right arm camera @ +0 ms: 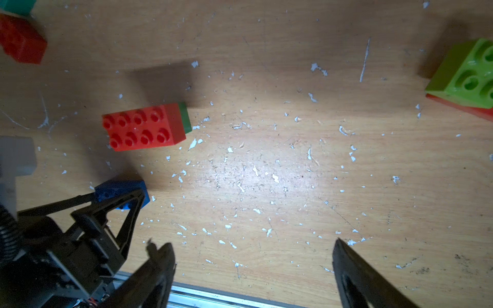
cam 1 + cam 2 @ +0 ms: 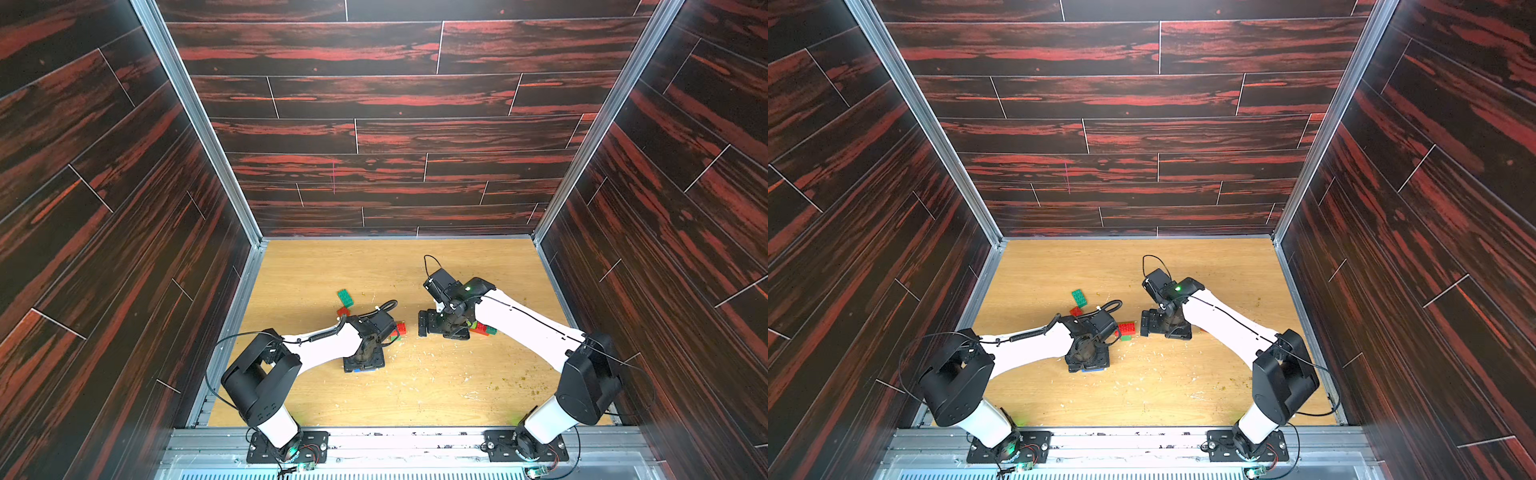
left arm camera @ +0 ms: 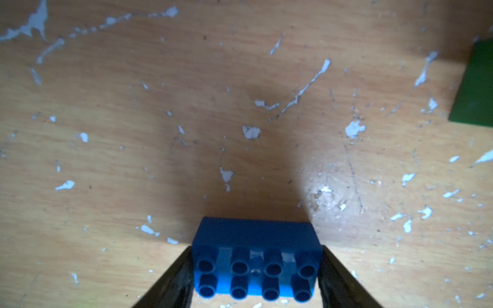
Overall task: Assemble a carrot with lego
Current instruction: Pick up the lego brick from the center of the board.
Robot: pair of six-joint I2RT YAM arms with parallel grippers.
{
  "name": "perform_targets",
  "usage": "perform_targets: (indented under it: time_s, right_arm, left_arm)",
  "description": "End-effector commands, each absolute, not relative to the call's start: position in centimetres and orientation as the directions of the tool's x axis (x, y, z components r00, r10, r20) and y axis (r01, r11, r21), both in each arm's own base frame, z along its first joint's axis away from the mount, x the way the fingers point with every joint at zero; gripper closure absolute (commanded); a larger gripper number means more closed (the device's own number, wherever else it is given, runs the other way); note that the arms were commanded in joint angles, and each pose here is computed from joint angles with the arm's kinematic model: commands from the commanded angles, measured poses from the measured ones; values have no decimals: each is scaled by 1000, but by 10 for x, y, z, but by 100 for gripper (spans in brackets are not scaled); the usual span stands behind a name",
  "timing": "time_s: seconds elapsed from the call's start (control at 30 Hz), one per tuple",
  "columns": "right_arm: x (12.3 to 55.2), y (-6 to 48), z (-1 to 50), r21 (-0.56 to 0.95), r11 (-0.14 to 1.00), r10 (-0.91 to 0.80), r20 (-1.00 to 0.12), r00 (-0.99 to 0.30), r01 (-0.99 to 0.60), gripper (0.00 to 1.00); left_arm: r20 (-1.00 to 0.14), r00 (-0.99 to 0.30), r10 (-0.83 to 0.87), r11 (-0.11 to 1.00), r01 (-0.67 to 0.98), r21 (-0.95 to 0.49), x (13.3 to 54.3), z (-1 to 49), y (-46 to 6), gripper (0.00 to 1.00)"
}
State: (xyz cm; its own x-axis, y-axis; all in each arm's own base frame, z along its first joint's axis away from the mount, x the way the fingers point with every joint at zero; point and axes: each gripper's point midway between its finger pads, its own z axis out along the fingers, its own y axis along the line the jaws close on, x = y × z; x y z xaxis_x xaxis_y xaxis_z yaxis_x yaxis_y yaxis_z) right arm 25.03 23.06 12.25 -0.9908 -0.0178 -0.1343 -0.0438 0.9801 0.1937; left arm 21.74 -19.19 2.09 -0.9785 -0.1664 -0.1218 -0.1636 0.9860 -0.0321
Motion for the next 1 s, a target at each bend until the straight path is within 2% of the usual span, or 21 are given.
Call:
perform_targets:
  time_s: [0.0,0.17,0.37,0.57,0.77,0.97]
  right_arm:
    - [250,230,133,217,974,-23,-153,-988,-56,7]
    - [251,229,133,220,974,-21,-152,-988,-55,7]
    - [245,231,132,284,957,-19,-146,-989,-60,7]
    - [235,234,129,418,907,2,-117,-993,-48,7]
    - [228,224,124,438,898,14,-101,-995,-32,7]
    - [224,220,120,487,873,41,-80,-996,-4,7]
  left_arm:
    - [-123,-978,-168,986,-168,-4,219,25,-189,32]
    - [-125,-977,-173,985,-175,4,217,29,-186,41]
    - [-187,-965,-186,982,-188,-10,222,64,-180,52]
    - [-241,-951,-191,981,-190,-29,227,103,-178,54]
    - [-305,-936,-176,984,-167,-55,238,137,-190,54]
    - [-272,-945,-181,981,-155,-115,251,143,-220,54]
